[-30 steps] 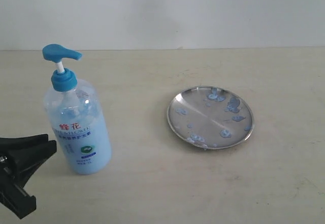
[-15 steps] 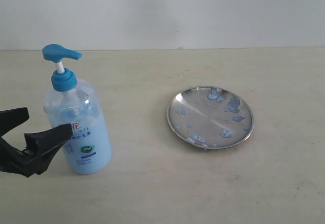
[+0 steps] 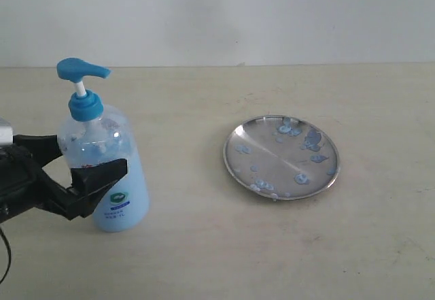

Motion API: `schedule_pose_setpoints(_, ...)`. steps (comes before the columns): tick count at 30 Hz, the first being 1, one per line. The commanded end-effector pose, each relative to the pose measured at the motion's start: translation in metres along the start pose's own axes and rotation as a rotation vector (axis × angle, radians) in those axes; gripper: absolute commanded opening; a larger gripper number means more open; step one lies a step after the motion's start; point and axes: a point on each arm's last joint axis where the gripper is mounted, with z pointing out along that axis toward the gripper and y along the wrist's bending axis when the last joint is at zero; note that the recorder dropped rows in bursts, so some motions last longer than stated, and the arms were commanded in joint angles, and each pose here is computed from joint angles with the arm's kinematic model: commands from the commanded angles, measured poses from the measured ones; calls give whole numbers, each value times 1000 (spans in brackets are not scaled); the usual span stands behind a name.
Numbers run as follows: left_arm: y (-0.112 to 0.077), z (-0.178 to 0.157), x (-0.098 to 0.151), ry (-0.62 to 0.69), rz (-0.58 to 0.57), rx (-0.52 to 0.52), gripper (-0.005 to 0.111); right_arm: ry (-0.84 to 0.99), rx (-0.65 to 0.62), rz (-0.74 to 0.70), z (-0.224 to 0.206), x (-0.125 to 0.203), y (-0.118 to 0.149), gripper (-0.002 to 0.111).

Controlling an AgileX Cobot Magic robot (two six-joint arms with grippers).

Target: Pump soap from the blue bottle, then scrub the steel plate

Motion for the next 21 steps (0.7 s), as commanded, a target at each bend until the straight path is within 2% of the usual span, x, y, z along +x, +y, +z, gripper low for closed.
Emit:
schedule_pose_setpoints(1, 11, 20, 8, 9, -7, 19, 109, -9, 9, -6, -1, -1, -1, 1)
schedule_pose_setpoints(5, 14, 34, 18, 24, -6, 80, 109, -9, 9, -6, -1, -1, -1, 1)
schedule_pose_setpoints(10, 24, 50, 27, 41, -16, 85, 109, -9, 9, -6, -1, -1, -1, 1)
schedule_pose_setpoints(14, 32, 62, 30, 34, -11, 85, 101, -9, 9, -6, -1, -1, -1, 1)
schedule_pose_setpoints(17, 33, 63, 30, 33, -10, 85, 76, -9, 9, -6, -1, -1, -1, 1)
schedule_pose_setpoints(21, 32, 63, 30, 34, -8, 91, 21, -9, 9, -6, -1, -1, -1, 1)
